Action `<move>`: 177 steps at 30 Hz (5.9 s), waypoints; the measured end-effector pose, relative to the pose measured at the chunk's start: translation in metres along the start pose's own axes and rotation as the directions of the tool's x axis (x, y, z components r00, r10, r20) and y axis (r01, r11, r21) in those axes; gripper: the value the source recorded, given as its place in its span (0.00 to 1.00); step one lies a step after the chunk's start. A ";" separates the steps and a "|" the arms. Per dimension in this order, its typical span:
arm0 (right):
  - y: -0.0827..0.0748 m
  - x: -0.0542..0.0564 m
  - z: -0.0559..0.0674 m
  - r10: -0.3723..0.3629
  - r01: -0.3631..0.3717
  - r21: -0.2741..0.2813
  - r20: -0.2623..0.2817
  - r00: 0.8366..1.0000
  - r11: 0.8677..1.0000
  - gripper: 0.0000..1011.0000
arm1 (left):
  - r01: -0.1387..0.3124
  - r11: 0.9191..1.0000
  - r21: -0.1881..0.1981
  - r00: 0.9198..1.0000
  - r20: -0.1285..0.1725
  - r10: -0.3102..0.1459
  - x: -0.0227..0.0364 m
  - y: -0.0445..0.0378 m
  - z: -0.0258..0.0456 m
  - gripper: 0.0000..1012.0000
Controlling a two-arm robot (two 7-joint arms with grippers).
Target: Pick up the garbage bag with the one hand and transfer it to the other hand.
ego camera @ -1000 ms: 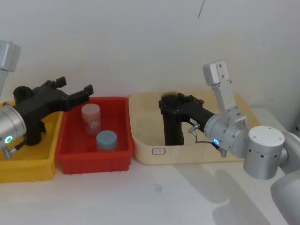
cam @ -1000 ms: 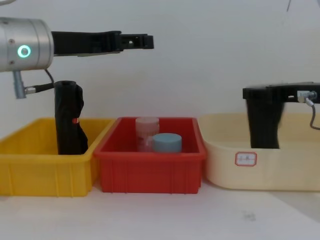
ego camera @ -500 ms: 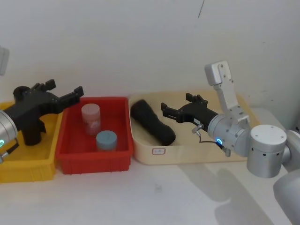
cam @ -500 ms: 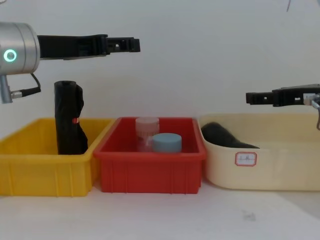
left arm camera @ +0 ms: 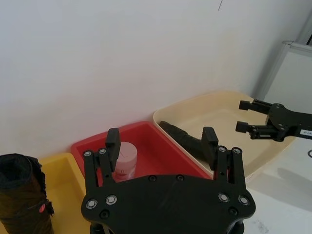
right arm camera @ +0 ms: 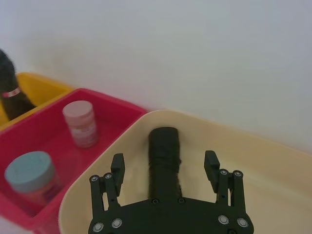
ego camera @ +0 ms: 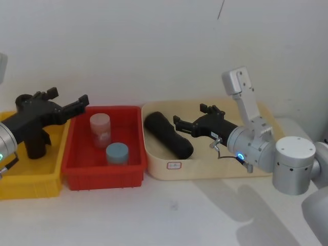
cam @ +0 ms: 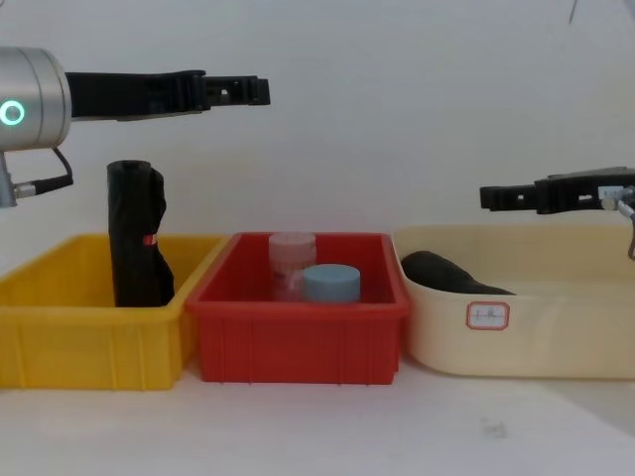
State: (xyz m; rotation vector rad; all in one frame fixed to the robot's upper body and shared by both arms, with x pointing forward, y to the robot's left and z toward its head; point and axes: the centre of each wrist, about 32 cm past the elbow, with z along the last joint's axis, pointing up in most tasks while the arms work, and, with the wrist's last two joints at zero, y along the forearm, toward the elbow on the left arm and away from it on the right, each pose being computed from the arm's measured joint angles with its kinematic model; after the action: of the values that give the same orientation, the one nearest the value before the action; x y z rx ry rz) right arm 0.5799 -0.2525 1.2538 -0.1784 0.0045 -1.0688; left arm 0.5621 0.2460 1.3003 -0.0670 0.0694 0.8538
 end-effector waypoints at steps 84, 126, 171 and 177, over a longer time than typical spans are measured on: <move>0.078 -0.063 0.023 0.389 -0.348 -0.265 0.120 0.913 0.899 0.99 | -0.006 1.000 0.001 1.000 -0.001 0.006 0.0005 0.0014 -0.0005 0.99; 0.088 -0.064 0.024 0.400 -0.369 -0.249 0.086 0.913 0.895 0.66 | -0.006 1.000 0.001 1.000 -0.001 0.006 0.0005 0.0014 -0.0004 0.99; 0.009 0.003 0.035 0.109 -0.107 0.086 -0.020 0.994 0.991 0.99 | -0.006 1.000 0.000 1.000 -0.001 0.006 0.0005 0.0014 -0.0004 0.99; 0.008 -0.008 0.023 0.071 -0.072 0.143 0.014 0.997 0.987 0.99 | -0.006 1.000 0.000 1.000 -0.001 0.006 0.0005 0.0014 -0.0004 0.99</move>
State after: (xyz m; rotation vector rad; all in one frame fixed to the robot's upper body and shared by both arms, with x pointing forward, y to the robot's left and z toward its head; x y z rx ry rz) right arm 0.5851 -0.2390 1.2747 -0.0527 -0.0732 -0.9927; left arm 0.5613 0.2473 1.2998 -0.0667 0.0704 0.8598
